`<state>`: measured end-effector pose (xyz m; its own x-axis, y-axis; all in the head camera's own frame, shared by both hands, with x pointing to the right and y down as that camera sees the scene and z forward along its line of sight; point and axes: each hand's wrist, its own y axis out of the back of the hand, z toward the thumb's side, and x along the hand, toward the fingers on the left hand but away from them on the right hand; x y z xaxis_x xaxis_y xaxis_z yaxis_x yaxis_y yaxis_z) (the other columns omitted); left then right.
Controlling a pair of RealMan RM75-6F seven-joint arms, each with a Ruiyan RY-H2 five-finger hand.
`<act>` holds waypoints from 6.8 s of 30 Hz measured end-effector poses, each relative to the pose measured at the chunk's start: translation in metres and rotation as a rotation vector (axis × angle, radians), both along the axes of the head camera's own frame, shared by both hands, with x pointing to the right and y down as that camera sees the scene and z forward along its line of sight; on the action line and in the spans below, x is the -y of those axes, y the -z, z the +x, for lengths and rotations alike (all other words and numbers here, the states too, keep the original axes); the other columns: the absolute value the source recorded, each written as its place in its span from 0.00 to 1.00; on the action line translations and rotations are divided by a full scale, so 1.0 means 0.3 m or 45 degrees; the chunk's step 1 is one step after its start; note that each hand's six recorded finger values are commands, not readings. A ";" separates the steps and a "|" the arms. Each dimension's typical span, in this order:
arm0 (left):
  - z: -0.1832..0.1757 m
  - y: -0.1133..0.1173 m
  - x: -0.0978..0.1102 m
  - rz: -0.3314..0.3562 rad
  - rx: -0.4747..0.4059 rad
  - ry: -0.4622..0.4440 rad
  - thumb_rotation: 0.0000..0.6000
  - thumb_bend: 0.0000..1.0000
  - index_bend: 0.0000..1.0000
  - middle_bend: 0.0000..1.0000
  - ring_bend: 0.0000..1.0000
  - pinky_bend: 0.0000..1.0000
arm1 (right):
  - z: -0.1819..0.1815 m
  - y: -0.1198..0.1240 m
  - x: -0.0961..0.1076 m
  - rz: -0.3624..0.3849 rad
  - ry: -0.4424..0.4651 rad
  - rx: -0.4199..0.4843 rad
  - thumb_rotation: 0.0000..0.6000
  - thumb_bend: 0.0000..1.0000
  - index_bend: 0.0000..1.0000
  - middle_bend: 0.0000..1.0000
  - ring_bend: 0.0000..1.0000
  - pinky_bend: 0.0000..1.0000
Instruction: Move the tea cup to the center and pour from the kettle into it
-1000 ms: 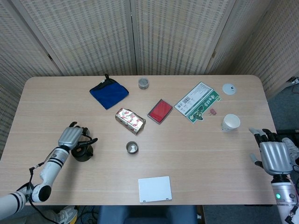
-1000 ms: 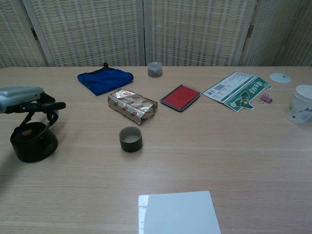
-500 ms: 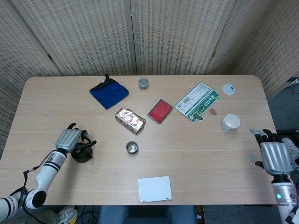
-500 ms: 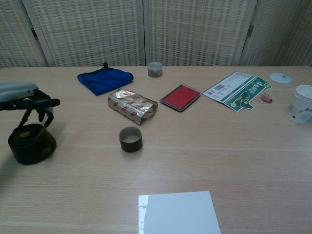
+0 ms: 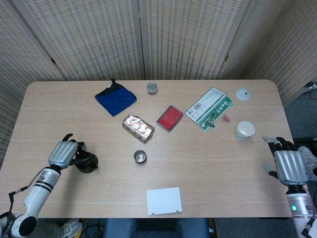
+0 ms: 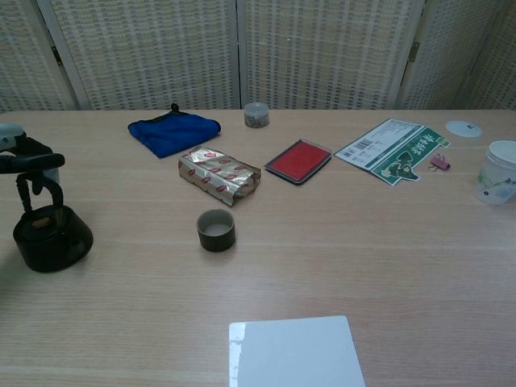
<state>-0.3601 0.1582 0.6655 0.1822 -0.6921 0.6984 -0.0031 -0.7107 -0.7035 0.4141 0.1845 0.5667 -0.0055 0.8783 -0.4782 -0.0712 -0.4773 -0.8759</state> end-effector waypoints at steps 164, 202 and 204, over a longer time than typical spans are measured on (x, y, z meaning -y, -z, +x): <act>0.006 -0.063 -0.232 0.061 0.102 -0.203 1.00 0.05 0.47 0.46 0.37 0.02 | 0.051 0.070 0.063 0.059 -0.064 -0.007 1.00 0.21 0.19 0.25 0.14 0.24; 0.006 -0.094 -0.212 0.012 0.019 -0.144 0.52 0.05 0.85 0.91 0.75 0.01 | 0.056 0.071 0.069 0.074 -0.085 -0.008 1.00 0.21 0.19 0.25 0.14 0.24; 0.007 -0.091 -0.199 0.014 -0.006 -0.116 0.41 0.05 0.88 0.94 0.78 0.02 | 0.055 0.071 0.070 0.073 -0.086 -0.007 1.00 0.21 0.19 0.25 0.14 0.24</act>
<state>-0.3580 0.2178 0.6928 0.2479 -0.6801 0.6900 0.0577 -0.7006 -0.7113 0.4307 0.1636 0.5454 -0.0680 0.9019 -0.4266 -0.0454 -0.4299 -0.9017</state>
